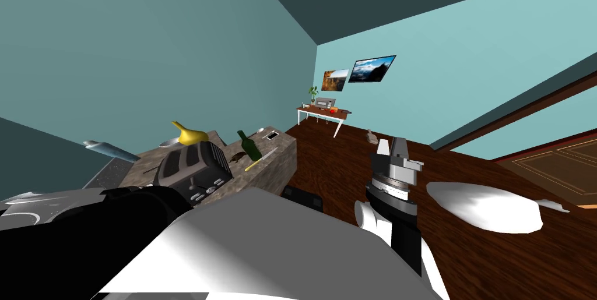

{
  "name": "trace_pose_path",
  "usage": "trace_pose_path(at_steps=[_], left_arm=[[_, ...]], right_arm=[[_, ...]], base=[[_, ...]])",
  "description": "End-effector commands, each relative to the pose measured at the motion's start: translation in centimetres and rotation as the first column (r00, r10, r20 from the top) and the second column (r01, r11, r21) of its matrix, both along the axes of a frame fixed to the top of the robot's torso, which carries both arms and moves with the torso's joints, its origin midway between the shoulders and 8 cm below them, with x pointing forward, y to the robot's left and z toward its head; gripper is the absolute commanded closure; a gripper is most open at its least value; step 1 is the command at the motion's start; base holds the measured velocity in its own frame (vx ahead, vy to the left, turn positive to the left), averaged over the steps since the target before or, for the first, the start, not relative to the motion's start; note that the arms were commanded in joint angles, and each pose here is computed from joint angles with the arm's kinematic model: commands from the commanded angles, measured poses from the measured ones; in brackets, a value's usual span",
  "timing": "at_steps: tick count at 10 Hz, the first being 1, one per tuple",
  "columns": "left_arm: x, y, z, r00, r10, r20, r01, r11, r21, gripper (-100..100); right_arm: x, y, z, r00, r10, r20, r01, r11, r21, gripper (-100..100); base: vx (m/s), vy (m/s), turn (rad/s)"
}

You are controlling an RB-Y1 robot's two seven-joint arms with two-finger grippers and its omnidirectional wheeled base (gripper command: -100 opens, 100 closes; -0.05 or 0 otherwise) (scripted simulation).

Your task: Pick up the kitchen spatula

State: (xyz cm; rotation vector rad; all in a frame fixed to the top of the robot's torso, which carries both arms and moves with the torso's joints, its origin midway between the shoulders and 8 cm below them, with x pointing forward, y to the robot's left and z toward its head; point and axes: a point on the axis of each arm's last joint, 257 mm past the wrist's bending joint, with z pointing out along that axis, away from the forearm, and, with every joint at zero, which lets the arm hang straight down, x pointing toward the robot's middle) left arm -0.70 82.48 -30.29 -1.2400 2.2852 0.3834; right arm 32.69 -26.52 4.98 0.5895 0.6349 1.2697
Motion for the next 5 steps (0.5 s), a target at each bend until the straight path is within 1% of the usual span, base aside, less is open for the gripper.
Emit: trace_pose_path(at_steps=[1, 3, 4, 5], left_arm=[[-0.4, -0.3, -0.2, 1.000, 0.003, -0.005, -0.003, 1.000, -0.017, -100], [-2.6, -1.3, -0.6, 0.999, 0.030, -0.022, -0.031, 0.997, -0.071, -100], [-2.8, -1.4, -0.7, 0.999, 0.028, -0.033, -0.030, 0.997, -0.073, -100], [-4.0, -1.9, -0.9, 0.998, 0.048, -0.041, -0.052, 0.993, -0.102, -100]], right_arm=[[0.0, 0.0, 0.0, 1.000, 0.000, 0.000, 0.000, 1.000, 0.000, 0], [0.0, 0.0, 0.0, 1.000, 0.000, 0.000, 0.000, 1.000, 0.000, 0], [0.0, 0.0, 0.0, 1.000, 0.000, 0.000, 0.000, 1.000, 0.000, 0], [0.0, 0.0, 0.0, 1.000, 0.000, 0.000, 0.000, 1.000, 0.000, 0]], base=[[0.005, 0.016, -0.040], [0.004, 0.024, -0.115], [0.004, 0.028, -0.047], [0.003, 0.023, -0.087]])
